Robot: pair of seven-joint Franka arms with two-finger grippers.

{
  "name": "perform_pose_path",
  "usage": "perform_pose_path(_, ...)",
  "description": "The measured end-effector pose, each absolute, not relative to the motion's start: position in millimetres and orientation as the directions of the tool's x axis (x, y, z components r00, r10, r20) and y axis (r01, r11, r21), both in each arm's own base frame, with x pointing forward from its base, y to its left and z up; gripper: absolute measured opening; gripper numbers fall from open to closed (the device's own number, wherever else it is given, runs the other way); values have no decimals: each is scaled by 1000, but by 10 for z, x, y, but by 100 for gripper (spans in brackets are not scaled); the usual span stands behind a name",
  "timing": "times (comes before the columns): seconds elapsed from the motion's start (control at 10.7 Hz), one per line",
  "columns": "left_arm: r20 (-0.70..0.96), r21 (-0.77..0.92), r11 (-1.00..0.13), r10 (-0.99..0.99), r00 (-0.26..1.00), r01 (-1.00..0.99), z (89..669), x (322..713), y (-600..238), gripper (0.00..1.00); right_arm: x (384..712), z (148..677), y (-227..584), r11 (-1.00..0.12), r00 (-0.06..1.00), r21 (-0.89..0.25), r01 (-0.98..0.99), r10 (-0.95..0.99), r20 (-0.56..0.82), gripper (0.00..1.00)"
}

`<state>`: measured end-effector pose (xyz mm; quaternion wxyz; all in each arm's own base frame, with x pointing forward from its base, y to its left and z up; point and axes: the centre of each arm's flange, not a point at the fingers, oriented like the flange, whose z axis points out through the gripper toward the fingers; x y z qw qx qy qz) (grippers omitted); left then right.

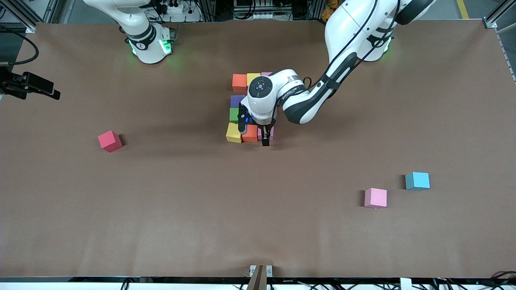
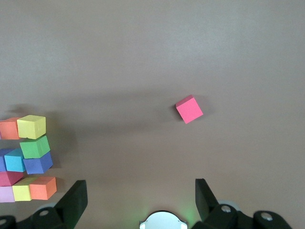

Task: Form number 2 with 11 blocks
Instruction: 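Lower the pink cube beside the orange cube with the left gripper, then open the left gripper and lift it off the pink cube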

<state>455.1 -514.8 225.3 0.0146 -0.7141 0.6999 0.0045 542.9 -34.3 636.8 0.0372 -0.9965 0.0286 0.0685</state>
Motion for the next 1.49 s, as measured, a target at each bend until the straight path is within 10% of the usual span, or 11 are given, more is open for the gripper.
perform_pose_path(0.84, 17, -56, -246, -969, 246, -968, 3098, 4893, -4928, 100, 5423, 6375, -357, -998, 989, -29, -58, -54, -138, 100)
perform_pose_path(1.49, 121, -84, -728, -685, 719, -680, 4384, 5587, -4230, 100, 5417, 6384, -353, -998, 989, -26, -57, -53, -137, 100)
